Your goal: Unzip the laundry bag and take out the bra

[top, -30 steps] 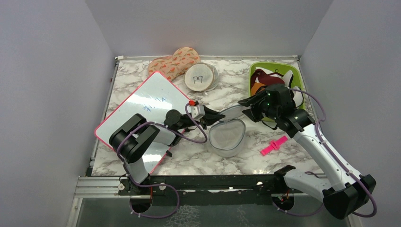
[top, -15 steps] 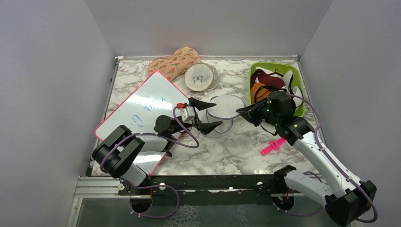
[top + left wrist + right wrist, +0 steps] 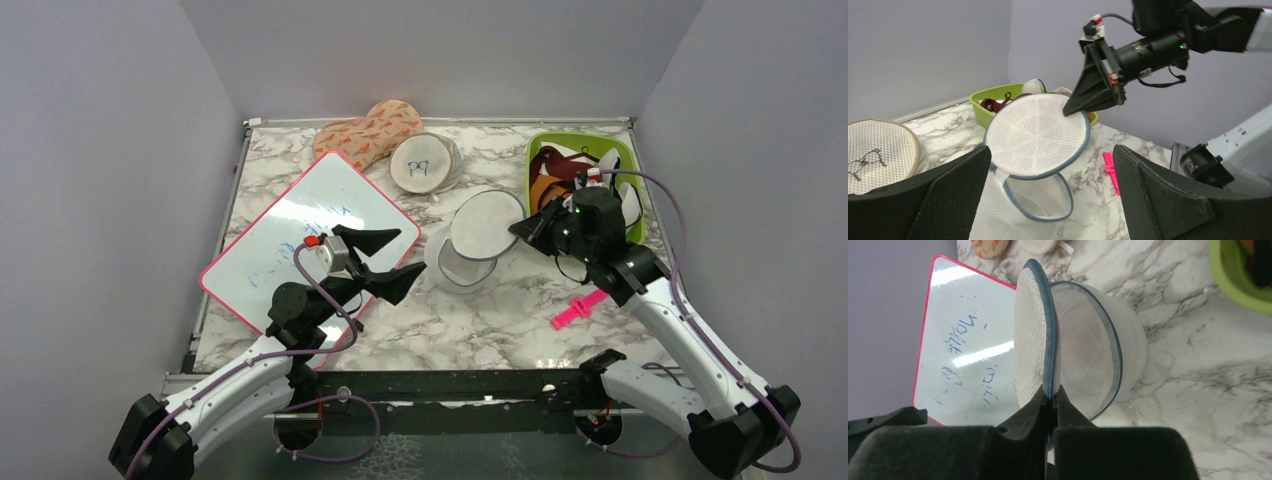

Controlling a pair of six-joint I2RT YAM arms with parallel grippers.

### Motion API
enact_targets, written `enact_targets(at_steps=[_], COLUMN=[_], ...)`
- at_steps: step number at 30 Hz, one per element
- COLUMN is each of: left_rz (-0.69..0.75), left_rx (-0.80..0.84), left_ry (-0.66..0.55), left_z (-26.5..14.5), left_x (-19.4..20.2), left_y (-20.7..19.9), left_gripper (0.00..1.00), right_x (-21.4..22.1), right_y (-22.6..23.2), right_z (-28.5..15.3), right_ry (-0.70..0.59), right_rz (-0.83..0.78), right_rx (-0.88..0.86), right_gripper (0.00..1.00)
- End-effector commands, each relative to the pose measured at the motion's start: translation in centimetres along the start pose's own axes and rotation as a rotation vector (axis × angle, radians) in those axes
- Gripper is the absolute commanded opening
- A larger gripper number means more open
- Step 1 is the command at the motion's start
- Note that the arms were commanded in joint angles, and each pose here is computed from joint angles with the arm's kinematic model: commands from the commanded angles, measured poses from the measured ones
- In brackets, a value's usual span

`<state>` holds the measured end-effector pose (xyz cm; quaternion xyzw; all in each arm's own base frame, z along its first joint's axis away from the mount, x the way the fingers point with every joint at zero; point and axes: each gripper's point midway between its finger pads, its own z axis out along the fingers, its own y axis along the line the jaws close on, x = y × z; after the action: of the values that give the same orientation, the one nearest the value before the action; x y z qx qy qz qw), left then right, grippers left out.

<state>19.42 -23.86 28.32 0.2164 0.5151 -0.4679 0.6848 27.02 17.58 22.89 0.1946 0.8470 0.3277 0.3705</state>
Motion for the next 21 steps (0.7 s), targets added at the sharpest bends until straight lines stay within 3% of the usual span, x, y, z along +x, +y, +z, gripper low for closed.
enact_targets(at_steps=[1, 5, 10, 15, 21], left_rz=[-0.054, -0.046, -0.067, -0.100, -0.121], left_rx=[-0.154, -0.163, -0.166, -0.159, -0.154], left_ry=[0.019, 0.020, 0.047, 0.064, 0.064], left_z=[-0.2, 0.7, 1.7, 2.2, 1.9], left_x=[-0.3, -1.1, -0.7, -0.3, -0.2], left_y=[2.3, 2.5, 2.8, 2.7, 2.4], left_gripper=[0.86, 0.86, 0.86, 0.86, 0.86], right_x=[-3.8, -5.9, -6.5, -4.5, -1.3], right_y=[0.7, 0.2, 1.6, 3.0, 2.8], right_z=[-4.2, -7.7, -10.1, -8.3, -5.0], right_ry=[-0.177, -0.277, -0.322, -0.183, 0.007], right_rz=[-0.269, -0.371, -0.517, -0.658, -0.699], right_rx=[-0.012, 0.036, -0.041, -0.128, -0.193], right_gripper=[0.01, 0.01, 0.01, 0.01, 0.01])
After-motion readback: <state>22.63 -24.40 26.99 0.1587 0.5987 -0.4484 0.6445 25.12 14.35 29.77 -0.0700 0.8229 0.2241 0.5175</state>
